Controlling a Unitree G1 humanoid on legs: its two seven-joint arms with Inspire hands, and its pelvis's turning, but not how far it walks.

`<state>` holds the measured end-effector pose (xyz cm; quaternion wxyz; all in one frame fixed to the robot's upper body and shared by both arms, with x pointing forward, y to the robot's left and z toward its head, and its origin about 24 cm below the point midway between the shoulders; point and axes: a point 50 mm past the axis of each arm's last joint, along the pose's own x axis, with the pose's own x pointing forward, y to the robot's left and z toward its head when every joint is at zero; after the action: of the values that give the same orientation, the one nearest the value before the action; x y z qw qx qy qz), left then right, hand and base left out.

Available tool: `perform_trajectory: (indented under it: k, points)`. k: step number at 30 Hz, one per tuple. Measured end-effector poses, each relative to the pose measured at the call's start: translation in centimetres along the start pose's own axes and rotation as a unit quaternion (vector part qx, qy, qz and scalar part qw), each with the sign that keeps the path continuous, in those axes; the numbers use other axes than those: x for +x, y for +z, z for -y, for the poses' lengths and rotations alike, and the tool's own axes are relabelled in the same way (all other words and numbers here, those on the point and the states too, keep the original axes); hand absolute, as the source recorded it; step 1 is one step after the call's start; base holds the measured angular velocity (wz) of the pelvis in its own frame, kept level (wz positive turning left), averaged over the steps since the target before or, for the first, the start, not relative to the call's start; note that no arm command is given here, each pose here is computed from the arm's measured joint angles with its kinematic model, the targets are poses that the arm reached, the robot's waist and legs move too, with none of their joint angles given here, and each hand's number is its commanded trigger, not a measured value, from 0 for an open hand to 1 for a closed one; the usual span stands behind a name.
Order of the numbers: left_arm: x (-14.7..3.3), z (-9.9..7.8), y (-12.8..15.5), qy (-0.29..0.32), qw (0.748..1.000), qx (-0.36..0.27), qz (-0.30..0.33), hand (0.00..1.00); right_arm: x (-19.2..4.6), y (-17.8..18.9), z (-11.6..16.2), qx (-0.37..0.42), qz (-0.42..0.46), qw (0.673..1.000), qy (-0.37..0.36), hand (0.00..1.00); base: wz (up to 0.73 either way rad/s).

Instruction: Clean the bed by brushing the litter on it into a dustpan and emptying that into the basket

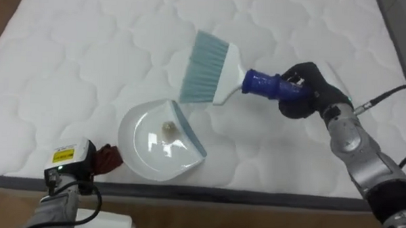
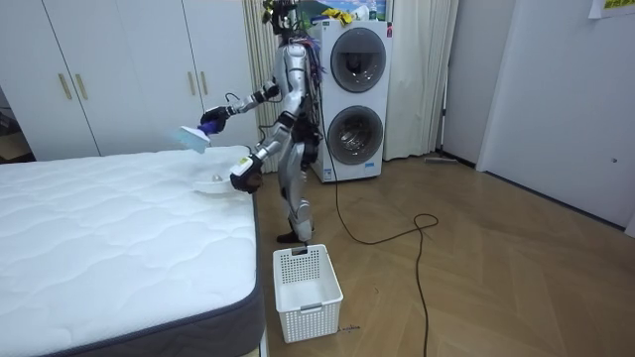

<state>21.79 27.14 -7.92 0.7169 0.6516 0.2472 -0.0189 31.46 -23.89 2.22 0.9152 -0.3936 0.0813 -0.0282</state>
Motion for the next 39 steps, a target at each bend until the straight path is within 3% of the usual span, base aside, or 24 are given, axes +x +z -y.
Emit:
perform_trajectory:
  k: [3, 4, 5, 6, 7, 18, 26, 39]
  points:
    - [-0.6, 0.3, -0.1, 0.002, 1.0, -0.008, 0.002, 1.0, -0.8, -1.2, 0.5, 0.017, -0.016, 1.0, -0.02, 1.0, -0.04]
    - [-0.7, 0.4, 0.0, 0.004, 1.0, -0.01, 0.007, 1.0, -1.1, -1.5, 0.7, 0.028, -0.019, 0.999, -0.025, 0.9, 0.0]
    - [-0.9, 0.3, 0.1, 0.007, 1.0, -0.012, 0.01, 1.0, -1.3, -1.7, 0.7, 0.037, -0.022, 0.999, -0.028, 0.71, 0.0]
    - [-0.9, 0.3, 0.3, 0.008, 1.0, -0.014, 0.015, 1.0, -1.5, -1.9, 0.7, 0.041, -0.025, 0.998, -0.029, 0.65, 0.0]
    - [-1.0, 0.3, 0.3, 0.009, 1.0, -0.015, 0.017, 1.0, -1.6, -2.0, 0.7, 0.043, -0.027, 0.998, -0.029, 0.0, 0.0]
    - [-1.7, -0.3, 0.7, 0.025, 0.998, -0.049, 0.029, 1.0, -2.7, -2.4, 1.2, 0.124, -0.037, 0.99, -0.059, 0.0, 0.02]
    - [-2.5, -0.1, 0.6, 0.005, 0.995, -0.096, 0.016, 1.0, -5.6, -3.6, 0.2, 0.172, -0.049, 0.982, -0.065, 0.0, 0.07]
    - [-3.2, 0.3, 1.4, -0.015, 0.991, -0.127, 0.026, 1.0, -5.8, -2.1, -1.0, 0.232, -0.036, 0.969, -0.075, 0.0, 0.04]
